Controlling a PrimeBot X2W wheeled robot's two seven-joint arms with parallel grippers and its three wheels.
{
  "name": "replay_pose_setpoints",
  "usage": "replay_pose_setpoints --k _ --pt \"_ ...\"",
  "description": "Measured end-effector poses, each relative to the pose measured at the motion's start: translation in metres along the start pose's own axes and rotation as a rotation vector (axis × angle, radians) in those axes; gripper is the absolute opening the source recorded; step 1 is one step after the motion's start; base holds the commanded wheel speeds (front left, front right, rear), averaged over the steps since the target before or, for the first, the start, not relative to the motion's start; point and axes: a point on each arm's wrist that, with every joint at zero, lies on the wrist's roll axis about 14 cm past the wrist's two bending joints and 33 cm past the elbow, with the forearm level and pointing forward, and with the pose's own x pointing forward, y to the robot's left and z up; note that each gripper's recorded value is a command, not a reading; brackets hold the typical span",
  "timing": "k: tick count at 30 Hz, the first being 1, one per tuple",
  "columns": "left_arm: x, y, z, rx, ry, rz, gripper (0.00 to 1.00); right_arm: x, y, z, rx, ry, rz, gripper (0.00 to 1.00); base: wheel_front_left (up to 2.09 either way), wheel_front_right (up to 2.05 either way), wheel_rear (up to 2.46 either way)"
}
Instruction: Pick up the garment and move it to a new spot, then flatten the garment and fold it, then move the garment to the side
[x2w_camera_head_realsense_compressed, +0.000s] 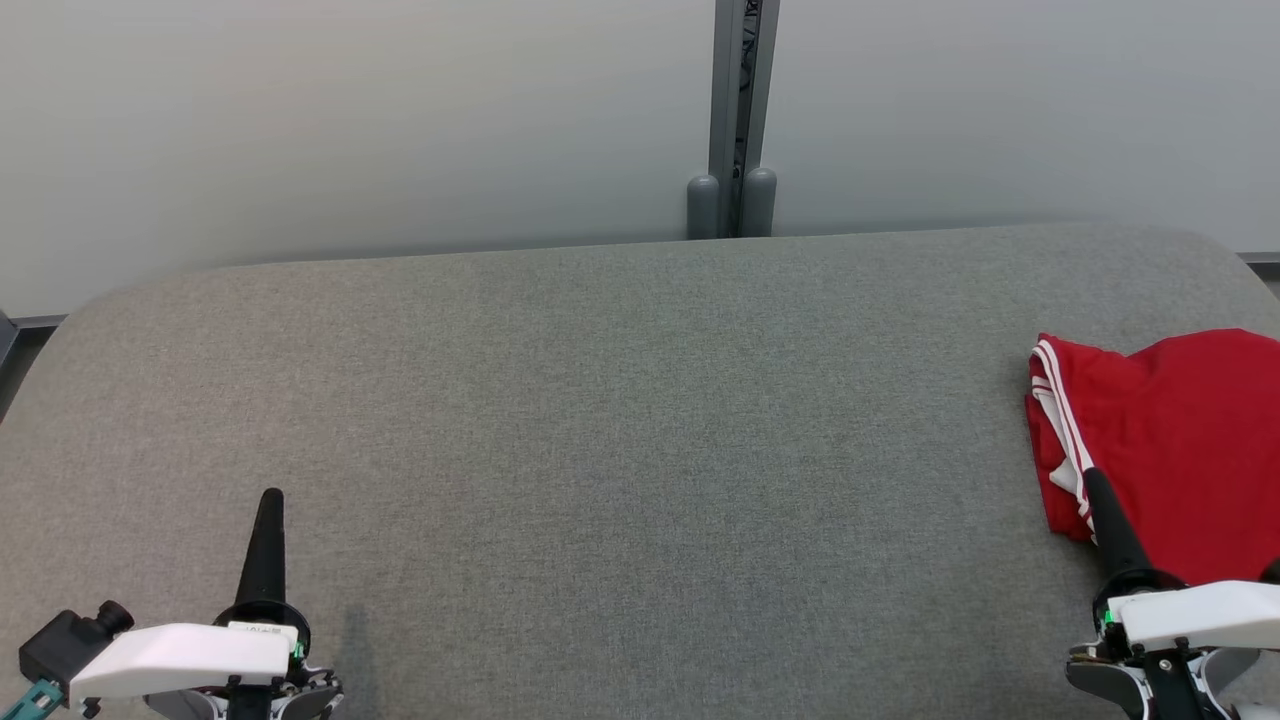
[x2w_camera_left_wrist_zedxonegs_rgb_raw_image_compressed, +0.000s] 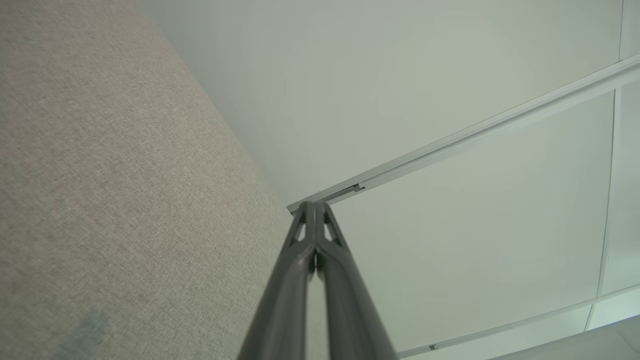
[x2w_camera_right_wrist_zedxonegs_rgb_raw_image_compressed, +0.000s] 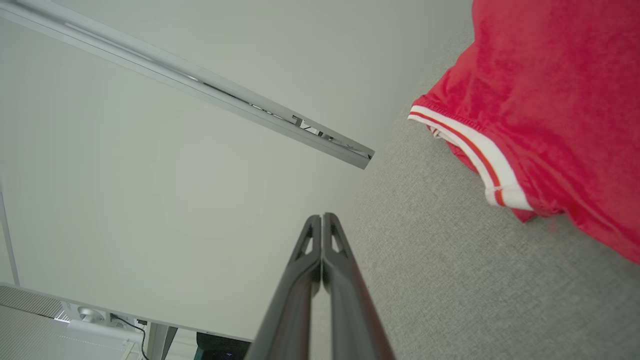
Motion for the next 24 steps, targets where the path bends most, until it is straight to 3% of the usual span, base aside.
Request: replay_pose_setpoints --k 24 --pt "0.0045 -0.0080 0.0026 -0.194 0.012 -0.032 0.00 0.0014 0.0029 0.0030 0.200 0.003 0.012 0.00 0.00 0.00 0.00"
